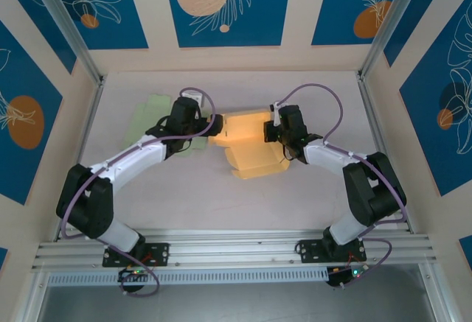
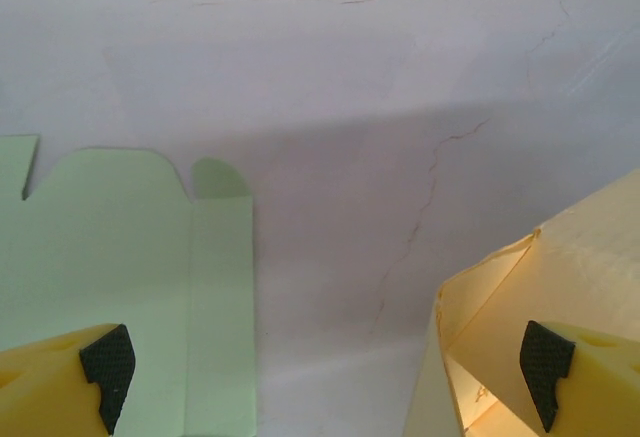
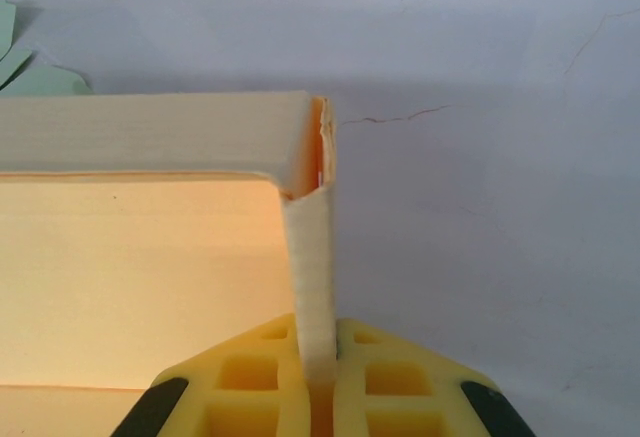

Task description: Fold the paper box

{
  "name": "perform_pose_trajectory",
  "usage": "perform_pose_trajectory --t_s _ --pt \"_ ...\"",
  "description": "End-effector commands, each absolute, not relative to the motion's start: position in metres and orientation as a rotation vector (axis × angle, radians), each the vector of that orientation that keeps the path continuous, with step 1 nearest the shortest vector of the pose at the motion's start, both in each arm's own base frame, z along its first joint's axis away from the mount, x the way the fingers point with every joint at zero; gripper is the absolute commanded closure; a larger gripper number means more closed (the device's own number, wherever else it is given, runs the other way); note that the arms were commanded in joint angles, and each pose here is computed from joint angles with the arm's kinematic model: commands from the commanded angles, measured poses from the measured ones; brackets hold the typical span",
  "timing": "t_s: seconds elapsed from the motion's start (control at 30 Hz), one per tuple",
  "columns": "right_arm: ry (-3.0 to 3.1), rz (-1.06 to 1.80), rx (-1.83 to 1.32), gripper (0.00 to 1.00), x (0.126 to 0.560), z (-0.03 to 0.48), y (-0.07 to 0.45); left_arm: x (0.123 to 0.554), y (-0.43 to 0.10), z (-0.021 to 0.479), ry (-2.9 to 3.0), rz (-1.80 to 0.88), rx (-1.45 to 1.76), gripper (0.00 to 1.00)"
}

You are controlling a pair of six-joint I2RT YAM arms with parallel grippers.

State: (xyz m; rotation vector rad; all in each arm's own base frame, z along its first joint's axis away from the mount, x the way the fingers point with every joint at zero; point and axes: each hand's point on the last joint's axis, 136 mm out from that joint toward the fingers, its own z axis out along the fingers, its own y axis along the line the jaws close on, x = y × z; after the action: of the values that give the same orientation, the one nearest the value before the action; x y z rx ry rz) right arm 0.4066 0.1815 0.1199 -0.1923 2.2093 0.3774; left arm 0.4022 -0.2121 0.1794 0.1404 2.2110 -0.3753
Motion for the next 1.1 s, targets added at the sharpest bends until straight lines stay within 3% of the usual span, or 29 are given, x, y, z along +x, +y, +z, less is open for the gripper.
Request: perform_pose_trajectory --t_s 0.0,0.27,0.47,0.83,1.07 --pt "2.133 0.437 -0.191 1.0 0.407 0.142 0.192 0.412 -0.223 0.177 2.198 -0.458 0.12 0.0" --pt "2.124 0.445 -0.189 1.0 0.404 0.144 0.2 0.425 -0.253 0.17 2.2 -0.613 0.112 0.0" --pt "2.132 0.397 -0.159 1.0 0.405 0.138 0.196 0.424 -0.24 0.174 2.161 -0.593 0.038 0.0" --pt "2.108 0.387 -0.129 1.0 0.408 0.14 0.193 0.351 -0.165 0.152 2.203 -0.558 -0.293 0.0" --pt "2.09 0.379 -0.138 1.0 0.406 0.144 0.193 0.318 -0.184 0.157 2.104 -0.886 -0.366 0.05"
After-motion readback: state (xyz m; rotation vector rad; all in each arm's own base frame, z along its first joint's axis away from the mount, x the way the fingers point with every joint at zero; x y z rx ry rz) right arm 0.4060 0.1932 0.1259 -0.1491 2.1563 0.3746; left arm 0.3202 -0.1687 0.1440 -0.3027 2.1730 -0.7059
